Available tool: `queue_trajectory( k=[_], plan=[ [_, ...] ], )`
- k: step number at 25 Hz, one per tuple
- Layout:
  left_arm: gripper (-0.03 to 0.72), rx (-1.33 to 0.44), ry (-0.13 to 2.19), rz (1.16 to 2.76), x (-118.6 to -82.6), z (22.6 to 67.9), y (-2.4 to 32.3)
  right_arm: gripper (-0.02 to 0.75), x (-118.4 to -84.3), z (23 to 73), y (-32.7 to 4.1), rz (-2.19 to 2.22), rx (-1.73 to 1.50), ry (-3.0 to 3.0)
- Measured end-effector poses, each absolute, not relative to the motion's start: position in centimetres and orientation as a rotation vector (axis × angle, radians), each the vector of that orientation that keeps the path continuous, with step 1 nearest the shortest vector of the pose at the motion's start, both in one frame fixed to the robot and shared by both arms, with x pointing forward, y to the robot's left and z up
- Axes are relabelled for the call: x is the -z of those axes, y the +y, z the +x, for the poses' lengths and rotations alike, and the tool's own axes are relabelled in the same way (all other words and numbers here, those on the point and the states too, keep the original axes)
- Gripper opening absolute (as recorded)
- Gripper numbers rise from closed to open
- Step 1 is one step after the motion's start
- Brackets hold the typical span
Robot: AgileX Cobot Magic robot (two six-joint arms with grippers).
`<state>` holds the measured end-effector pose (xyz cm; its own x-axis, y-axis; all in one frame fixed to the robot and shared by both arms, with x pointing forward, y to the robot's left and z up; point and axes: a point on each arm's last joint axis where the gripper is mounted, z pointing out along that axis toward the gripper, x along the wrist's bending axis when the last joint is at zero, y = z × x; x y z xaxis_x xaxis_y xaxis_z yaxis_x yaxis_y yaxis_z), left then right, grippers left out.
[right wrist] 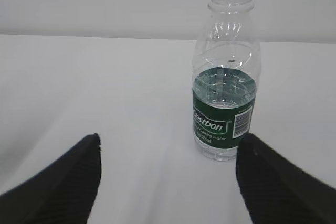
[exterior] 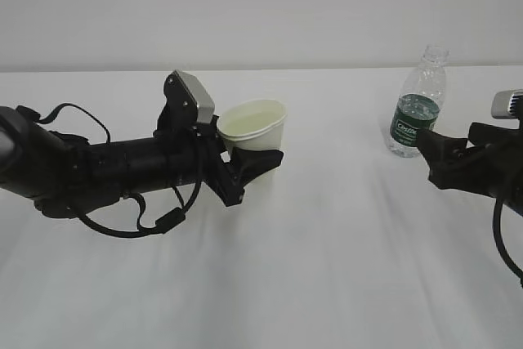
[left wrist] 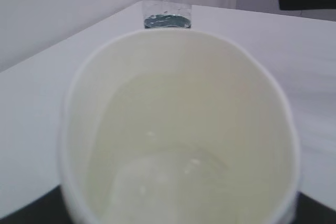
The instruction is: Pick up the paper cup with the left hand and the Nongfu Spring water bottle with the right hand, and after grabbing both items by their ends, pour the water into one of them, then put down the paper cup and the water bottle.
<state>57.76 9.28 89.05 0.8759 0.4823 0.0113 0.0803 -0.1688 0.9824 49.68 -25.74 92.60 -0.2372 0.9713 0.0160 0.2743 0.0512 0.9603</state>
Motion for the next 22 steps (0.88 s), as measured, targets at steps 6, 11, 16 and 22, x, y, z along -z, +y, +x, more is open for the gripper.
queue_trajectory(
  k=[6,11,16,22],
  plan=[
    [0.399,-0.417,0.484,1.710,-89.1,58.9,11.2,0.595,-92.5,49.7,-25.7,1.284,-1.221,1.615],
    [0.399,-0.452,0.527,1.701,-89.1,59.8,13.0,0.595,-92.5,49.7,-26.1,1.314,-1.194,1.586],
    [0.399,-0.487,0.569,1.690,-89.1,60.5,14.7,0.595,-92.4,49.8,-26.4,1.321,-1.151,1.572],
    [0.399,-0.519,0.611,1.678,-89.1,61.2,16.3,0.595,-92.4,49.8,-26.7,1.328,-1.117,1.551]
  ],
)
